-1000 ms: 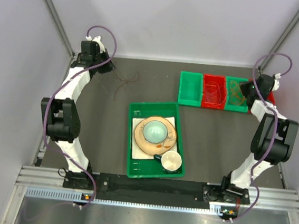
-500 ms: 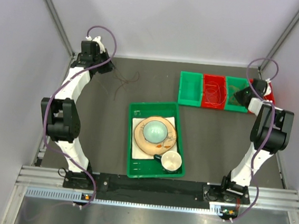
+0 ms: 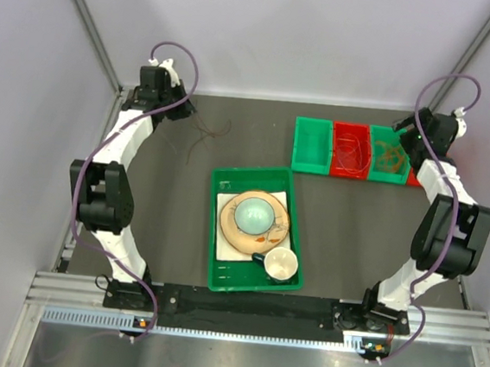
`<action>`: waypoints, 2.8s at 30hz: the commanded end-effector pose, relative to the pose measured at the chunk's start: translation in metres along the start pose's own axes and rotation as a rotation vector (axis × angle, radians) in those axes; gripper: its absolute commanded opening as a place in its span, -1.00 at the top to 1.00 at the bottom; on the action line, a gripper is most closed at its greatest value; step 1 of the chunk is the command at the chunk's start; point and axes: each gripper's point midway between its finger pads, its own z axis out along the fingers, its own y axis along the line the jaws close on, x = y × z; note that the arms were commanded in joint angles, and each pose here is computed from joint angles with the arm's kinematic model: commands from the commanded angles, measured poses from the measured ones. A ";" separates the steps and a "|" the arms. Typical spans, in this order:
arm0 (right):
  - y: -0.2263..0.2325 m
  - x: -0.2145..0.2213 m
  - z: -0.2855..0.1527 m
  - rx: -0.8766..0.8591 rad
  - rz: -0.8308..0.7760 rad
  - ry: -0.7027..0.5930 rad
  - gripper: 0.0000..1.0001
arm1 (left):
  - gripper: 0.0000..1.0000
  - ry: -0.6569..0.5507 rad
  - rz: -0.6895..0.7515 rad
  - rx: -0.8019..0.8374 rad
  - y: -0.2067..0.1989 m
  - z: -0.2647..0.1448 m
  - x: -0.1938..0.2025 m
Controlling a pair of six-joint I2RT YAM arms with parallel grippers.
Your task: Untangle the cables
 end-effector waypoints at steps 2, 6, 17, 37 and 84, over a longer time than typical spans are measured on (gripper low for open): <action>0.020 -0.033 -0.033 -0.048 -0.055 -0.085 -0.76 | 1.00 -0.010 0.022 0.034 -0.017 0.016 -0.002; 0.029 -0.031 -0.052 -0.104 -0.072 -0.085 -0.78 | 0.83 0.035 0.047 -0.089 0.005 0.036 0.025; 0.040 -0.021 -0.080 -0.189 -0.104 -0.067 -0.78 | -0.79 0.108 0.172 -0.346 0.040 0.066 0.065; 0.034 0.000 -0.081 -0.215 -0.101 -0.012 -0.79 | 0.02 0.269 0.220 -0.490 0.041 0.135 0.143; 0.042 0.005 -0.125 -0.284 -0.109 -0.034 -0.79 | 1.00 -0.002 0.028 0.647 -0.334 0.071 0.026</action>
